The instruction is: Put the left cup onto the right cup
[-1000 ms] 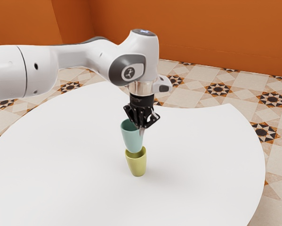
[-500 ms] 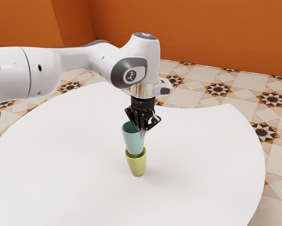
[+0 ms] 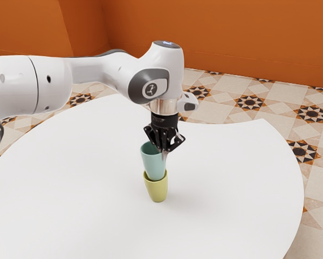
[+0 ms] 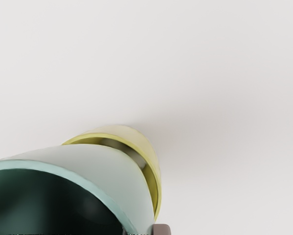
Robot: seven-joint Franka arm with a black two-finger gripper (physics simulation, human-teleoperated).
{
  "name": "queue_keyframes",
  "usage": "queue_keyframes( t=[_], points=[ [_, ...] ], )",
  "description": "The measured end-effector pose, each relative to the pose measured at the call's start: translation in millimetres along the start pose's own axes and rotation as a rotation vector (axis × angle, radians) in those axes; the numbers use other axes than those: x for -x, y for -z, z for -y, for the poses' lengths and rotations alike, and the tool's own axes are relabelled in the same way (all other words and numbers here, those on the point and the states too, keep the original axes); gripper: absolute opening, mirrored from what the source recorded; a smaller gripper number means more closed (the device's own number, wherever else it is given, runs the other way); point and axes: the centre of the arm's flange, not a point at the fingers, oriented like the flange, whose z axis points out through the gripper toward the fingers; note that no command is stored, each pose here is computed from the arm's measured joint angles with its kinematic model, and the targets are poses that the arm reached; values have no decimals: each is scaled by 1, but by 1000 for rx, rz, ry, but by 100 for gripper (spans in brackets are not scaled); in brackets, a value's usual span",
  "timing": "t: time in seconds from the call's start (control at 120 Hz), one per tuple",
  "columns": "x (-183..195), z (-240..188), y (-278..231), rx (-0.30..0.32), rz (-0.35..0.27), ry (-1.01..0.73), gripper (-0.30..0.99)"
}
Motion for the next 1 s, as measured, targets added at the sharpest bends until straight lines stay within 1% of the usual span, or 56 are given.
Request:
queue_keyframes(
  t=[0.108,0.283,0.383,0.533,0.733,0.808,1.0],
  points=[
    [0,-1,-1,2,2,2,-4],
    [1,-1,-1,3,6,6,13],
    [1,-1,0,3,7,9,21],
    [4,-1,5,1,8,11,29],
    [9,-1,14,-4,14,19,35],
    [12,-1,21,-9,6,19,38],
    [21,4,39,-21,-16,26,54]
  ],
)
